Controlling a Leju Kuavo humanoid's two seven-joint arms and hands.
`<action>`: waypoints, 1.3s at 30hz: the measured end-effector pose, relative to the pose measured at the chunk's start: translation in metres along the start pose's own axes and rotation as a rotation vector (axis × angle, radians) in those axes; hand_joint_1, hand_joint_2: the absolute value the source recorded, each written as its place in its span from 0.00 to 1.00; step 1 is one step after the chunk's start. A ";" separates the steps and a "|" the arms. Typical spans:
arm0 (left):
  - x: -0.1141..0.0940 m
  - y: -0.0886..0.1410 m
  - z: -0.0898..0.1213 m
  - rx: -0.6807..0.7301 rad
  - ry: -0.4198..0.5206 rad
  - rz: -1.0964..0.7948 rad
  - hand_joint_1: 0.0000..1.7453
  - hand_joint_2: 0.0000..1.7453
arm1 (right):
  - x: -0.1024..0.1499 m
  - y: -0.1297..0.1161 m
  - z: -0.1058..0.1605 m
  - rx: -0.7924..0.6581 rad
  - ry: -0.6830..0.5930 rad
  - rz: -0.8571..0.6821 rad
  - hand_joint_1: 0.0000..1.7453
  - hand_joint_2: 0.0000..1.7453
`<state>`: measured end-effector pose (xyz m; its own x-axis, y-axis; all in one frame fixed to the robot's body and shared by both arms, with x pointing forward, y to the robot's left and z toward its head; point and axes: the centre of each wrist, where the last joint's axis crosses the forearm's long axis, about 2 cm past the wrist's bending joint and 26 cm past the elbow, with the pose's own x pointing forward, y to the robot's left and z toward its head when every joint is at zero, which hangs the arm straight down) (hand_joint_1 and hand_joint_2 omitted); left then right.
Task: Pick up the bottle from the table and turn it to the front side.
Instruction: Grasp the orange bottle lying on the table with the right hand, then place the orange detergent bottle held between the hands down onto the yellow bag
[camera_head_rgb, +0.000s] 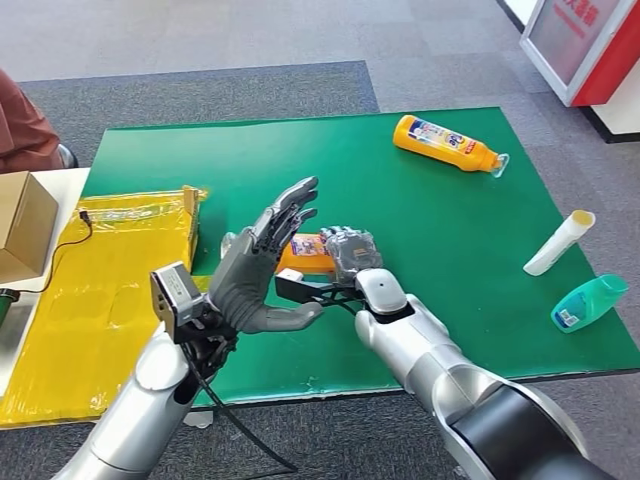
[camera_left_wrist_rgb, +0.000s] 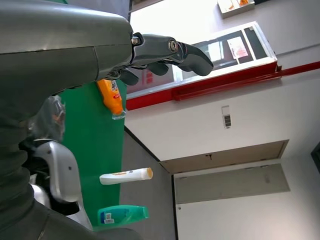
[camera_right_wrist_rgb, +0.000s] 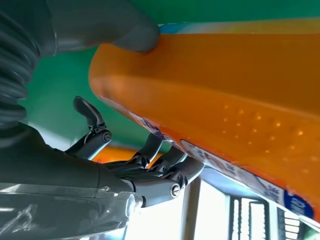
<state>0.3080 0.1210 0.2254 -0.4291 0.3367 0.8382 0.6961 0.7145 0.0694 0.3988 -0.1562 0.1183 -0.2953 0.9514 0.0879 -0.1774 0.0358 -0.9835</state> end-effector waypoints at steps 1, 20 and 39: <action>-0.001 0.000 0.002 0.006 0.004 -0.001 0.00 1.00 | 0.000 -0.002 0.000 -0.016 -0.004 -0.070 1.00 1.00; 0.003 0.008 0.029 0.051 -0.026 -0.080 0.00 1.00 | -0.041 -0.027 0.008 -0.219 -0.059 -1.177 1.00 1.00; 0.013 0.041 0.062 0.467 -0.026 -0.230 0.00 1.00 | -0.013 -0.015 0.067 -0.554 -0.218 -1.094 1.00 1.00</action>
<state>0.2949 0.1932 0.2056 -0.5587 0.1497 0.8157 0.2540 0.9672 -0.0035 0.3422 -0.1902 0.1427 -0.4009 0.2721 0.8748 -0.0246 0.9513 -0.3072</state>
